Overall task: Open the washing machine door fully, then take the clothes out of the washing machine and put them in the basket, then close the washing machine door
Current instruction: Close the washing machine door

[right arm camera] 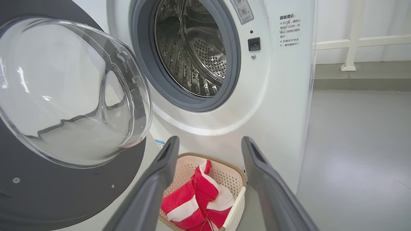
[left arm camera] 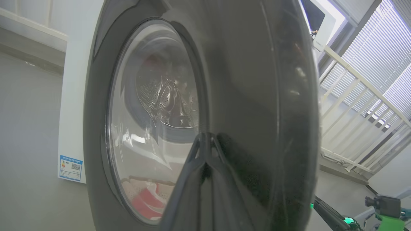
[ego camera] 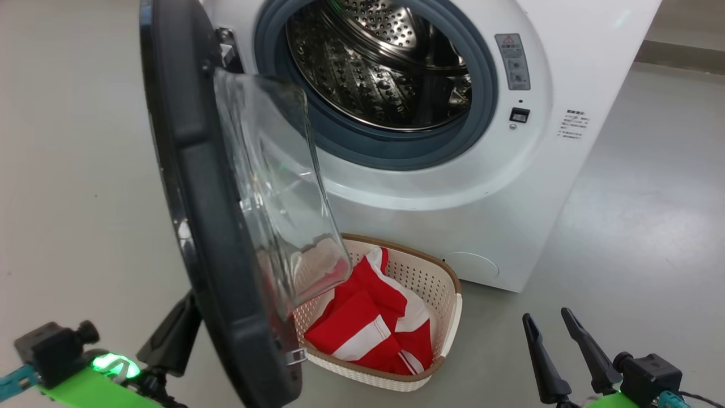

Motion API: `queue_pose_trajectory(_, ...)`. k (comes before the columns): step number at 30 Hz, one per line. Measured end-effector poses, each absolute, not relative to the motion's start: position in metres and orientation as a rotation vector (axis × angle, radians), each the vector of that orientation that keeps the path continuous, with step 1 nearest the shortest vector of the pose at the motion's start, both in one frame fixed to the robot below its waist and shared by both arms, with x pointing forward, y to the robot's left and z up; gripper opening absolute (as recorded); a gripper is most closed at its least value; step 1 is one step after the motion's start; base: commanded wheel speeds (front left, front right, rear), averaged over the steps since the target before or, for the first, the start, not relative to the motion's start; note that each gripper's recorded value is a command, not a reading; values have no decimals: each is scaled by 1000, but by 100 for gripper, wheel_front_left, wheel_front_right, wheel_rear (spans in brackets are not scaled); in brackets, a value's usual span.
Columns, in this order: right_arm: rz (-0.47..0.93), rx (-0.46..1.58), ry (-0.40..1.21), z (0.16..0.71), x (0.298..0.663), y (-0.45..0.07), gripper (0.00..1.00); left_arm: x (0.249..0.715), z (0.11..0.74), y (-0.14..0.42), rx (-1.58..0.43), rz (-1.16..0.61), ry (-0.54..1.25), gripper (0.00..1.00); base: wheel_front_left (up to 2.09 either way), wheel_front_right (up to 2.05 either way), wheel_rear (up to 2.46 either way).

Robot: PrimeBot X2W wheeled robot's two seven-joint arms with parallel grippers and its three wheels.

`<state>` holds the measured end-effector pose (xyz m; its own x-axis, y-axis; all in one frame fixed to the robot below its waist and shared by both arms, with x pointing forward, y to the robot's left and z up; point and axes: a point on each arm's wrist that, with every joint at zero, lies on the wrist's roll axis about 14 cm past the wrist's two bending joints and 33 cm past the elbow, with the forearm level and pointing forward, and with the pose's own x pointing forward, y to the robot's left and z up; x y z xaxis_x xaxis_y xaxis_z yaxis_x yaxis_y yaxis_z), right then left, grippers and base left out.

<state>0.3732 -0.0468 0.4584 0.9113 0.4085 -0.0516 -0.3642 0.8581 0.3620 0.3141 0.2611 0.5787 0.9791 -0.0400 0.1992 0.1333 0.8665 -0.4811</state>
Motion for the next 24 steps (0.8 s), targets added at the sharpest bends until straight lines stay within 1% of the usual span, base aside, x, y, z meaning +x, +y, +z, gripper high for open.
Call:
queue_pose_trajectory(8, 376, 361, 130, 456, 376, -56, 100, 336, 581, 220, -531, -213, -164, 0, 0, 0, 0)
queue_pose_trajectory(15, 344, 370, 109, 459, 385, -65, 100, 368, 594, 186, -549, -294, -194, 0, 0, 0, 0)
queue_pose_trajectory(24, 258, 374, 103, 455, 387, -93, 100, 410, 601, 144, -535, -397, -191, 0, 0, 0, 0)
